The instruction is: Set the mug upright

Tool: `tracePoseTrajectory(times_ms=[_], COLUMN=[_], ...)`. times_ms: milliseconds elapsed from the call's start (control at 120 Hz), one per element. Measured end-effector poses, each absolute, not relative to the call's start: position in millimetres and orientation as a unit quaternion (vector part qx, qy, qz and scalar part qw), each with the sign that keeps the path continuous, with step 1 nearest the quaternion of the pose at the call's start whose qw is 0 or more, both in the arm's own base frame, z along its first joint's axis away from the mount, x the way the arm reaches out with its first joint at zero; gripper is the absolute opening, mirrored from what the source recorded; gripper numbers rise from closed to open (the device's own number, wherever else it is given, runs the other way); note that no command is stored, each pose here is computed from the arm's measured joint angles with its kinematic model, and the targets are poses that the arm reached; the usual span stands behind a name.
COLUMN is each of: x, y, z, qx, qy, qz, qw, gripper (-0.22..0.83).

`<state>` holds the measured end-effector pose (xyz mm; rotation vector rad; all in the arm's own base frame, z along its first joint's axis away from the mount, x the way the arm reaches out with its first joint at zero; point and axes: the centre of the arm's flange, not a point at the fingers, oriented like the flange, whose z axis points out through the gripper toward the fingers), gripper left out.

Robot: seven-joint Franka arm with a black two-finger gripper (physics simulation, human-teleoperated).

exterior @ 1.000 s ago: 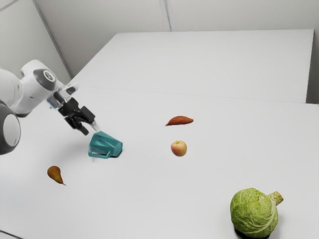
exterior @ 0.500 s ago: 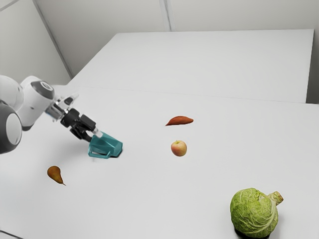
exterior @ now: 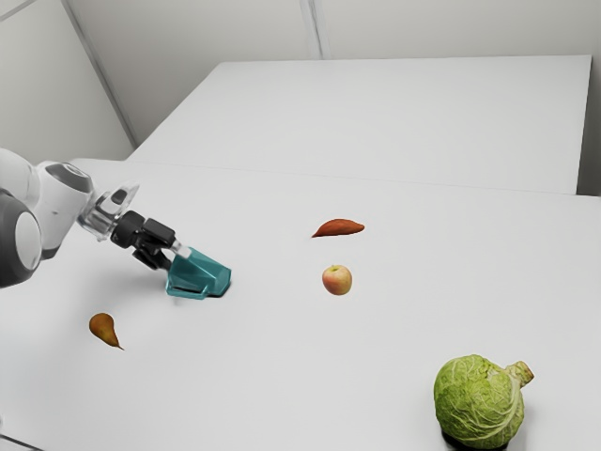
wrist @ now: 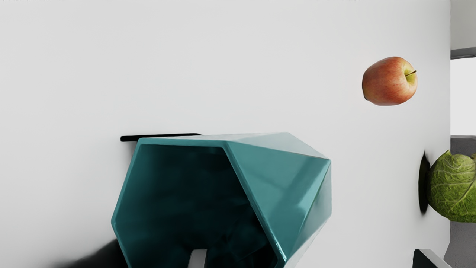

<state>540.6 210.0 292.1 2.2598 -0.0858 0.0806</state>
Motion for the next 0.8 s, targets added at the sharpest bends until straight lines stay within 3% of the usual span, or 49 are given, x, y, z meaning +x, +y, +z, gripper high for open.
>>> tracePoseTrajectory(times_ms=[267,667,800], x=[541,538,537], y=[206,205,204], z=[289,283,282], qx=[0.896,0.893,0.892], qy=[-0.036,-0.036,-0.033], qz=[0.040,0.042,0.046], qw=[0.440,0.446,0.448], gripper=[0.49,0.02,-0.05])
